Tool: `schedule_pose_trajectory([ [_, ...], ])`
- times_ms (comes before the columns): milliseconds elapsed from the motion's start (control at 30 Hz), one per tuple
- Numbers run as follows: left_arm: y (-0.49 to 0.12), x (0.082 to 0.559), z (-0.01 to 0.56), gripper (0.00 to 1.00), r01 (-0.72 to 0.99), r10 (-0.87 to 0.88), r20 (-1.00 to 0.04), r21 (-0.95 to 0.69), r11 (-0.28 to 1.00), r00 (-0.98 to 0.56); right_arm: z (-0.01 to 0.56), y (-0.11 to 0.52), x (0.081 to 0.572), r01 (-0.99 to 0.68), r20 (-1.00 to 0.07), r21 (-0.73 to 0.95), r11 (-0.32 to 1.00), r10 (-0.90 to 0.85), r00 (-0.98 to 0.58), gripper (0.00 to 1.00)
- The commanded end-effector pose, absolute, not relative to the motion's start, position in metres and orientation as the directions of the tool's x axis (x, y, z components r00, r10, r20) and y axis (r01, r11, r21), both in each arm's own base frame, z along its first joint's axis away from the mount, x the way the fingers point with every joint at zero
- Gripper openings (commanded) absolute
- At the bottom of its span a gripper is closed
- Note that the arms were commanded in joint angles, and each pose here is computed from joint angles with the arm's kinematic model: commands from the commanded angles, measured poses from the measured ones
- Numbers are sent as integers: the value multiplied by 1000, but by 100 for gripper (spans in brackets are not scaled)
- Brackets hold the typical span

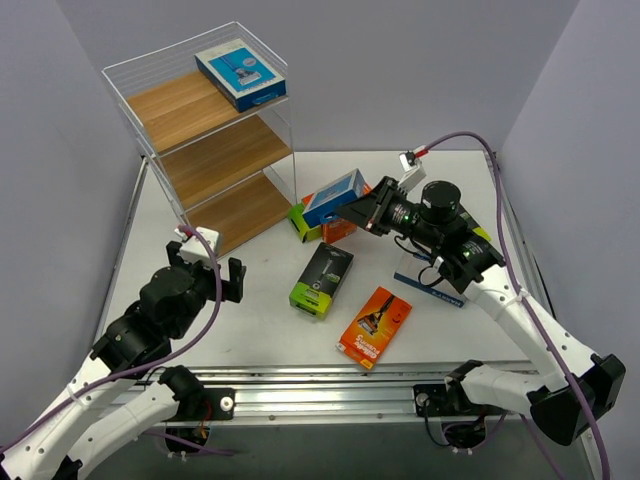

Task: Place and organize the shaving razors onto the shelf
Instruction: Place the shaving razor onto shelf

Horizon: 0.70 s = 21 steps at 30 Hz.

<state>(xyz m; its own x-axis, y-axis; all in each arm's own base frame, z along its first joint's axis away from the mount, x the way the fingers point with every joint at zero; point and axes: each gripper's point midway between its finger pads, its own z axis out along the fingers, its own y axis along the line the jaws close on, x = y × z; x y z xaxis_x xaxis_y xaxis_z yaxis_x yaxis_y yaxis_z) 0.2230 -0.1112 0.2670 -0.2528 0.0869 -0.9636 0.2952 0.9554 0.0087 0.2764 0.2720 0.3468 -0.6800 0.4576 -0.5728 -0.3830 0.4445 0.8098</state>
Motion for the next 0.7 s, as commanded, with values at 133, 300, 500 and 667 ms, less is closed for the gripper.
schedule_pose_trajectory([
  [133, -106, 228, 282, 95, 250, 41, -974, -17, 968, -224, 399, 287, 265, -564, -646, 761, 319, 438, -624, 0],
  [300, -102, 228, 285, 95, 231, 23, -975, -29, 972, -222, 411, 295, 264, -601, -656, 750, 277, 429, -621, 0],
  [500, -100, 230, 290, 94, 206, 7, -973, -42, 978, -230, 447, 301, 257, -673, -682, 712, 203, 429, -592, 0],
  [667, -103, 234, 280, 94, 205, 24, -967, -30, 978, -255, 464, 306, 264, -676, -689, 705, 213, 429, -584, 0],
])
